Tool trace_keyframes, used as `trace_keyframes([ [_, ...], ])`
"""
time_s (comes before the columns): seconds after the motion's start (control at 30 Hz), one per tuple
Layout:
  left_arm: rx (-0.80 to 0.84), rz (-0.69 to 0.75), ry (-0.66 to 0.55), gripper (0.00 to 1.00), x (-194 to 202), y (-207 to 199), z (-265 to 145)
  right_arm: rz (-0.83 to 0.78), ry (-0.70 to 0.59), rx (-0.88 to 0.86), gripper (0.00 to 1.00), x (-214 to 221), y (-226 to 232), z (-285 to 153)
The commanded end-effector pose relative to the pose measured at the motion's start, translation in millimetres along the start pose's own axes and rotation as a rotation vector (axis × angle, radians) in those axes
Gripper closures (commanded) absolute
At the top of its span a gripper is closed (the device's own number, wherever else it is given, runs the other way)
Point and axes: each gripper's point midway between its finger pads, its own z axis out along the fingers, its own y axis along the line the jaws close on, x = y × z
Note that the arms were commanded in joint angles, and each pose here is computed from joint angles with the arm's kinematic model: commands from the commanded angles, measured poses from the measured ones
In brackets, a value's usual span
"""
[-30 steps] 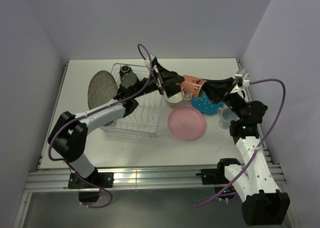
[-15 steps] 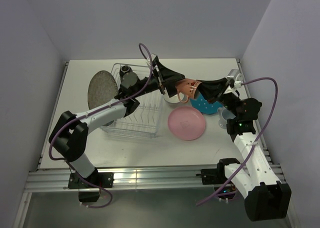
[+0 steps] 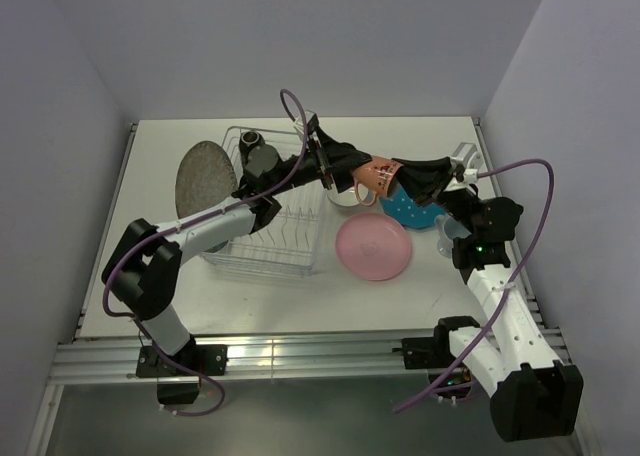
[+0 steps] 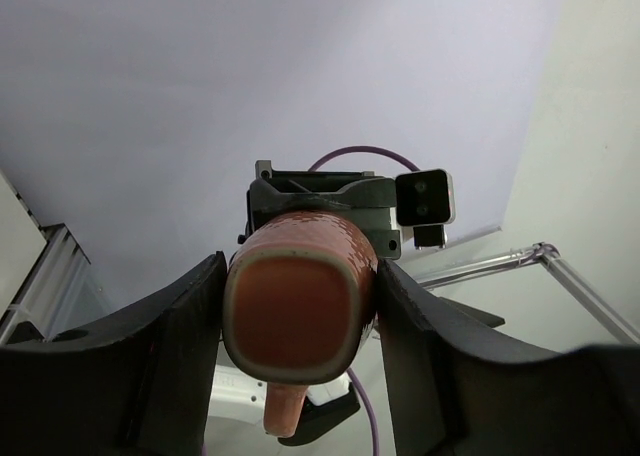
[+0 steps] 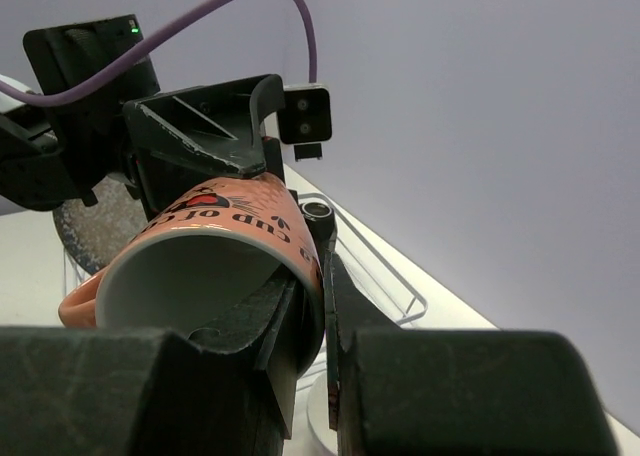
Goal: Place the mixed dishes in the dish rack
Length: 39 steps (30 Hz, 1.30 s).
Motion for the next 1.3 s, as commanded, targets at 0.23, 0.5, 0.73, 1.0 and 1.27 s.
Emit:
trace_keyframes([
  [0.23,0.165,0.115,0.083,1.00,22.0,-56.4,-1.5,-0.013,0.013,0.070,0.60,10.2,-11.7,-2.6],
  [0.5,0.152,0.144,0.021,1.00,6.9,-60.0,-18.4,-0.008,0.030,0.080,0.34,14.9,-12.7,-4.9],
  [0.73,0.123,0.173,-0.026,1.00,-9.4,-60.8,-30.0,-0.009,0.044,0.064,0.22,19.4,-8.9,-6.6],
  [1.0,0.025,0.237,-0.083,1.00,-31.5,-48.2,-40.1,0.007,0.055,0.035,0.13,15.6,-2.7,-7.0],
  [1.27,-0.113,0.309,-0.145,1.00,-65.6,-27.5,-49.6,0.030,0.069,-0.031,0.06,5.7,9.3,-9.4],
])
